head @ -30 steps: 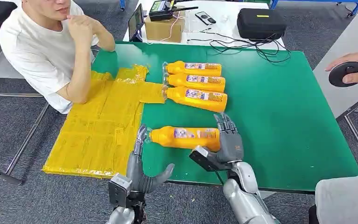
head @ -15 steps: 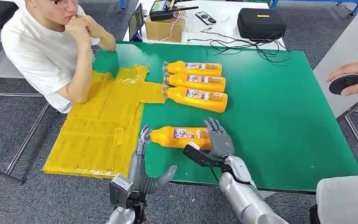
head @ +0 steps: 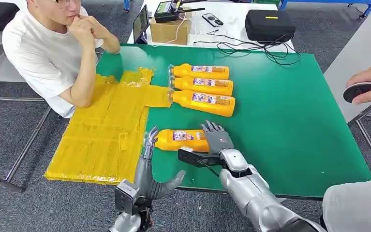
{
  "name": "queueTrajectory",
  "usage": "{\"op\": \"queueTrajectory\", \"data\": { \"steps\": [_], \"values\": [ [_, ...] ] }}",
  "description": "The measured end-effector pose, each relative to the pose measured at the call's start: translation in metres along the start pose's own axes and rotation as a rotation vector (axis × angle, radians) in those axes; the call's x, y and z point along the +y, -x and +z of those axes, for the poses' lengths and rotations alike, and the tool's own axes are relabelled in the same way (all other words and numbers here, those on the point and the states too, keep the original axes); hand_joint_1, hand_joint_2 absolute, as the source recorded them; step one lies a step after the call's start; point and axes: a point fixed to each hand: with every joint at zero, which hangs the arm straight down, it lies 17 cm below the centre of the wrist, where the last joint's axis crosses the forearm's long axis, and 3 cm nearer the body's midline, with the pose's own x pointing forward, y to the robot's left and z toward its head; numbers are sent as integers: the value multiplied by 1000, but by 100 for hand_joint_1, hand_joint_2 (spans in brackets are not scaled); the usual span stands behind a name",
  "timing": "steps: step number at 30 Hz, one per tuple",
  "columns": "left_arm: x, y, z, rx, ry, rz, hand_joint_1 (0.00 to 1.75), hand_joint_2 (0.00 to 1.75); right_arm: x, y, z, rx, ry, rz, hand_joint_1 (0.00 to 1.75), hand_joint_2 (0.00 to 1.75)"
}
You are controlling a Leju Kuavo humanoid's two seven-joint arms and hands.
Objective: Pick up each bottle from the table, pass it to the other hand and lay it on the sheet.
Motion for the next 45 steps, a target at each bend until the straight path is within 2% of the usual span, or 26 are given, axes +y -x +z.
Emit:
{"op": "queueTrajectory", "data": {
  "steps": [12, 16, 21, 25, 29, 32, 37, 39, 42, 45],
  "values": [
    [-4, -1, -3, -9, 25, 4, 0, 175, 12, 6, -3, 22, -154, 15, 175, 175],
    [-5, -1, -4, -11, 31, 7, 0, 175, 16, -1, -2, -14, -173, -54, 175, 175],
    [-2, -4, -6, -16, 11, 5, 0, 175, 20, -17, 4, -124, -157, -278, 175, 175],
    [13, -4, -3, -7, -67, -24, 0, 175, 23, -21, 16, -131, -41, -516, 175, 175],
    [48, 8, 8, 46, -230, -99, 0, 175, 38, -8, 38, -46, 70, -883, 175, 175],
    [61, 9, 16, 62, -277, -116, 0, 175, 48, 10, 56, 21, 168, -1033, 175, 175],
    [39, -4, 33, 37, -164, -66, 0, 175, 64, 40, 80, 133, 270, -1177, 175, 175],
    [20, -8, 40, 32, -68, -51, 0, 175, 63, 51, 88, 157, 324, -1206, 175, 175],
    [-1, -1, 57, 97, 16, 2, 0, 175, 60, 59, 101, 152, 388, -1264, 175, 175],
    [-6, 4, 65, 119, 51, 2, 0, 175, 60, 59, 110, 147, 409, -1282, 175, 175]
  ]
}}
